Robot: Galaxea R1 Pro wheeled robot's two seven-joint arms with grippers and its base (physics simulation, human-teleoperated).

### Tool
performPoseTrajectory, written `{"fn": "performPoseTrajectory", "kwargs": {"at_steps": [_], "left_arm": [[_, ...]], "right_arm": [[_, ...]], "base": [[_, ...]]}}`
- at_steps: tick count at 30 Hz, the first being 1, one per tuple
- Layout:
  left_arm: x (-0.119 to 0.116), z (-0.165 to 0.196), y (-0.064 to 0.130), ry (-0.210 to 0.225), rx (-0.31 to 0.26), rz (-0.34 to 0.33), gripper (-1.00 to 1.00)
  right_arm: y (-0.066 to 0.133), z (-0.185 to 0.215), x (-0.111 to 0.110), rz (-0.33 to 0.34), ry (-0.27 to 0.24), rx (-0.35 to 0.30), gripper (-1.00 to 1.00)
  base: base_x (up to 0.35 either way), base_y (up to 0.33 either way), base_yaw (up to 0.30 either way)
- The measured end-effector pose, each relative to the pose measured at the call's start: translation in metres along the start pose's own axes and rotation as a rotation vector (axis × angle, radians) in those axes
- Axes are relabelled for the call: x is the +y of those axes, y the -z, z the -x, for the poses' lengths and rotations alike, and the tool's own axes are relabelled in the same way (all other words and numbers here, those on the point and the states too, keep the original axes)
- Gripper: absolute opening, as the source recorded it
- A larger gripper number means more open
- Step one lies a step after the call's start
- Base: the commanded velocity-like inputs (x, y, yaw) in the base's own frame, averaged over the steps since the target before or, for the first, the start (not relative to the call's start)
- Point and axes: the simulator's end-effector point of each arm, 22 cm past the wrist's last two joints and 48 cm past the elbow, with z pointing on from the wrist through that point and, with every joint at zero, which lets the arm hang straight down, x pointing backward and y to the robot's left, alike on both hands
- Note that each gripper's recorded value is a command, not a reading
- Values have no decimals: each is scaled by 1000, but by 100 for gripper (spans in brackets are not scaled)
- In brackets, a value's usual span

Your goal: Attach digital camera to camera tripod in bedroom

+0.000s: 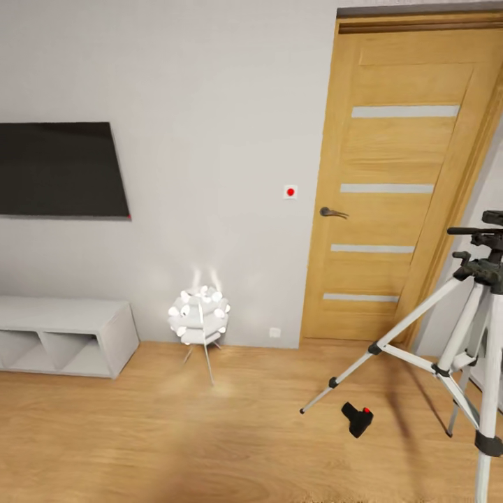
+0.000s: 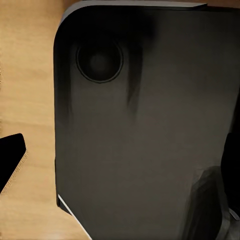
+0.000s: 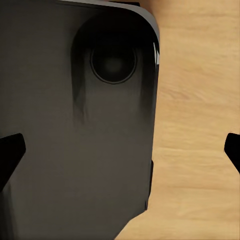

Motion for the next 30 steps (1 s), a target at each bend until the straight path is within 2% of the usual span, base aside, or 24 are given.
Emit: {"fn": "performPoseTrajectory", "kwargs": {"at_steps": [12,17,23,30], "left_arm": [[1,0,0,9,1,2,100],[1,0,0,44,1,2,100],[1,0,0,121,1,3,100],[-1,-1,0,138,2,1,100]], "right_arm": [[0,0,0,0,0,0,100],[0,0,0,0,0,0,100],[0,0,0,0,0,0,100],[0,0,0,0,0,0,100]], "base": [[1,1,-254],[0,0,-254],[0,0,-254],[0,0,-254]]}}
